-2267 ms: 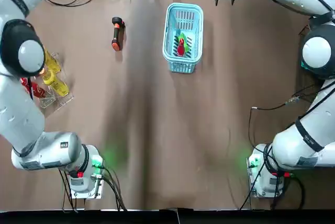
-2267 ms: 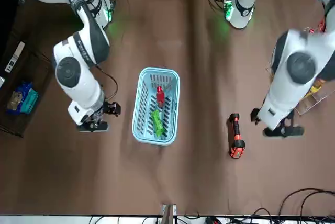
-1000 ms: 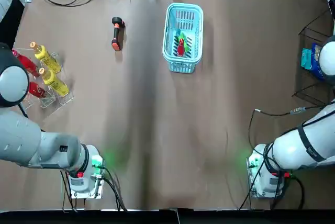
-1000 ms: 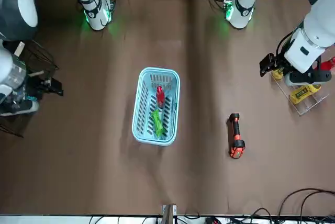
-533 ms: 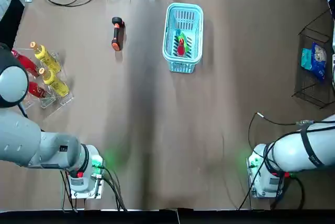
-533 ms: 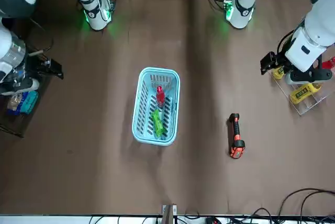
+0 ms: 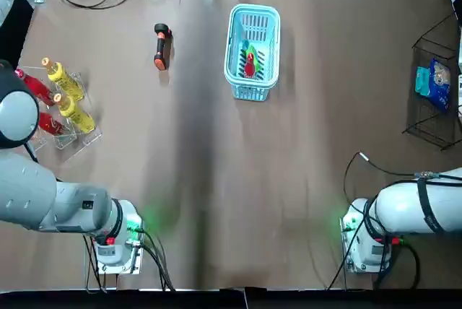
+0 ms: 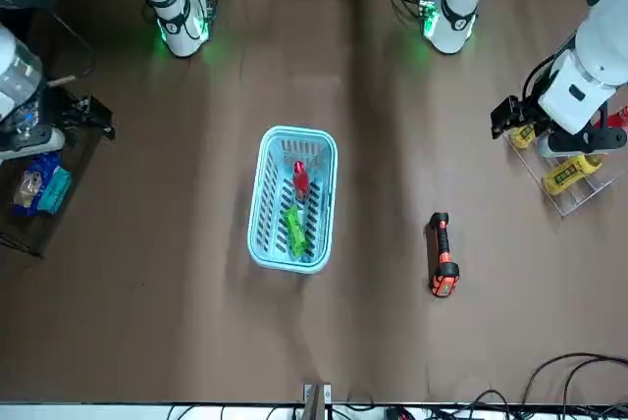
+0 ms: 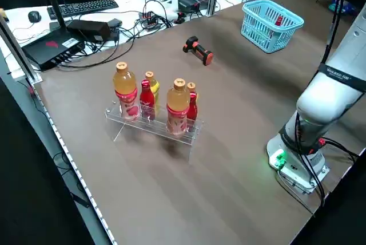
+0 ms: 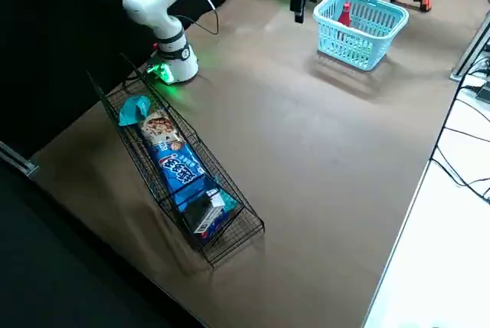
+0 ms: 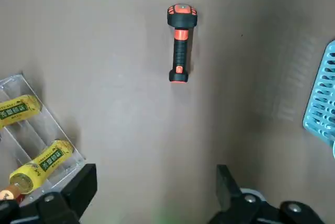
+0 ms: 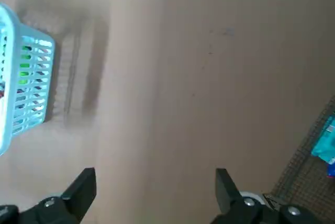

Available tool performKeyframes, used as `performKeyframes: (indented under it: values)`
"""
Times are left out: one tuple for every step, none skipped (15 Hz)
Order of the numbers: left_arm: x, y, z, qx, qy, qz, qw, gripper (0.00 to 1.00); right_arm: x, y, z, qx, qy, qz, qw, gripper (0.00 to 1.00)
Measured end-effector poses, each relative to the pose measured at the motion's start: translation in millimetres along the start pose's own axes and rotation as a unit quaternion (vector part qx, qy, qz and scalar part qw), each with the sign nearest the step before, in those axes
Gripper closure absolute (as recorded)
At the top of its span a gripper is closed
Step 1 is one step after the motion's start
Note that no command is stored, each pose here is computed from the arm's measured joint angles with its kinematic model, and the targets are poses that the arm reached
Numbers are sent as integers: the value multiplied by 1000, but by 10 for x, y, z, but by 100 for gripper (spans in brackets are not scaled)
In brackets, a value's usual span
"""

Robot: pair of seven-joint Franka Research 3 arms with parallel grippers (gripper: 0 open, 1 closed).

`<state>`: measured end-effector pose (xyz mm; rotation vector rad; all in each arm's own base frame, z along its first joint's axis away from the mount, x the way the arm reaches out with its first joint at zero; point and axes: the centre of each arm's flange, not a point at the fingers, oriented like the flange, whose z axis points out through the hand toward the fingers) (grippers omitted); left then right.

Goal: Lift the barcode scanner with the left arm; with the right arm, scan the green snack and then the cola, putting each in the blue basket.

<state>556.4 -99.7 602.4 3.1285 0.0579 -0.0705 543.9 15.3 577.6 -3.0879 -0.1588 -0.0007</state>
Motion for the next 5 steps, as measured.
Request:
performKeyframes:
  values:
    - [0, 0, 0, 0, 0, 0, 1000, 0, -9, 82, -18, -5, 1, 6, 1000, 0]
    - [0, 0, 0, 0, 0, 0, 1000, 0, -11, 141, -65, -10, 6, 10, 1000, 0]
    - [0, 0, 0, 0, 0, 0, 1000, 0, -7, 173, -152, -12, 14, 12, 1000, 0]
    - [0, 0, -1, 0, 0, 0, 1000, 0, -15, 176, -269, -13, 19, 13, 1000, 0]
    - [0, 0, -1, 0, 0, 0, 1000, 0, -36, 164, -391, -14, 18, 12, 1000, 0]
